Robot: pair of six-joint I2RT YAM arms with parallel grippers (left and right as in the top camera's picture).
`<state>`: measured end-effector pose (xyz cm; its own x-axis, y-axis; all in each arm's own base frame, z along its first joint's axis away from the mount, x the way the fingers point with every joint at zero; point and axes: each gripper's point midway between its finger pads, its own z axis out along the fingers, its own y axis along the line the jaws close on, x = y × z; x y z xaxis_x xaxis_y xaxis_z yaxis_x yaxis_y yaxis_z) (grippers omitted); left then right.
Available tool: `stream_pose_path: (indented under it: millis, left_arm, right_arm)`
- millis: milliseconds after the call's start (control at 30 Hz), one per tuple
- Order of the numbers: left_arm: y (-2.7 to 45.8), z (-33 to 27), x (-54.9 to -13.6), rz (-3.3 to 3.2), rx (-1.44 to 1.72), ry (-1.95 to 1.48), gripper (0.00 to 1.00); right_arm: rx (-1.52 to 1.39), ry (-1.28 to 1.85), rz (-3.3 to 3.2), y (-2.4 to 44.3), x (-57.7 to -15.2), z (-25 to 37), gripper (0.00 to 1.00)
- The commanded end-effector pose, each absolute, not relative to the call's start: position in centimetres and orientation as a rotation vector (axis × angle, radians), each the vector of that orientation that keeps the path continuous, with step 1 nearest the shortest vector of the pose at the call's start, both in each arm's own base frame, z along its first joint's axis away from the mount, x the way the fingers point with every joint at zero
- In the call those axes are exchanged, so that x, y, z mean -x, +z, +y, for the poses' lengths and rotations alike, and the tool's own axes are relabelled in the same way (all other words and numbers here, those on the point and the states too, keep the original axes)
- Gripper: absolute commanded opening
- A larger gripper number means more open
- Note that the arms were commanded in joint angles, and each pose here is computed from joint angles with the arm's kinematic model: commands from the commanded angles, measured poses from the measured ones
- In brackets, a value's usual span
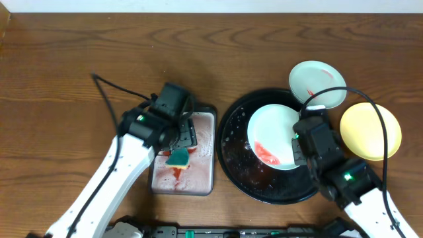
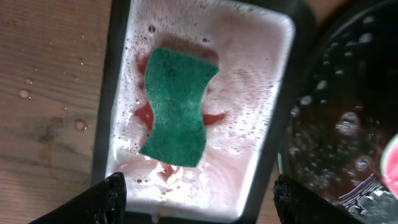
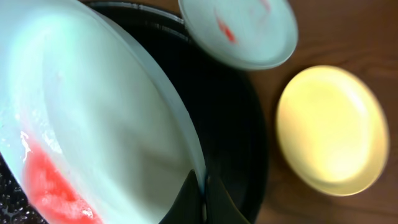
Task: Clean dirty plates on tray and stack at the side
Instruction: 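Return the sponge to the white tray and release with the left gripper, then tilt the pale green plate upright with the right gripper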
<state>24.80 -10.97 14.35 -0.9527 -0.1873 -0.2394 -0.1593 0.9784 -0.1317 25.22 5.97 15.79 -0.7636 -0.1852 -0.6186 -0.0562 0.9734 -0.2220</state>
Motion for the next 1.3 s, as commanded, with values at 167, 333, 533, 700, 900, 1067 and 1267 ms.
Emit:
stream_pose_path:
  millis: [167, 333, 533, 700, 900, 1067, 1267]
  left_arm:
    - [16.7, -10.8, -24.0, 2.808, 0.239, -0.232, 0.84]
    - [16.6, -10.8, -24.0, 2.811, 0.239, -0.229, 0.85]
    - [16.6, -10.8, -24.0, 2.811, 0.239, -0.229, 0.84]
    - [16.6, -10.8, -24.0, 2.811, 0.239, -0.229, 0.85]
    - [16.6, -10.8, -24.0, 2.811, 0.239, -0.229, 0.85]
    - [16.6, -10.8, -24.0, 2.811, 0.239, -0.229, 0.85]
    - [16.6, -10.8, -24.0, 2.811, 0.239, -0.229, 0.85]
  right_arm:
    - [0.253, -0.501, 2.210, 19.6, -24.8, 6.3, 0.01]
    - [0.360, -0.617, 2.069, 21.6, -24.4, 7.5, 0.01]
    - [0.524, -0.779, 1.922, 23.7, -23.8, 8.4, 0.01]
    - [0.593, -0.805, 1.845, 24.6, -23.2, 9.7, 0.01]
    - [0.617, -0.753, 1.815, 24.9, -22.7, 11.1, 0.01]
    - [0.619, -0.760, 1.811, 25.0, -22.8, 11.1, 0.01]
    - [0.583, -0.810, 1.780, 25.7, -22.8, 10.5, 0.01]
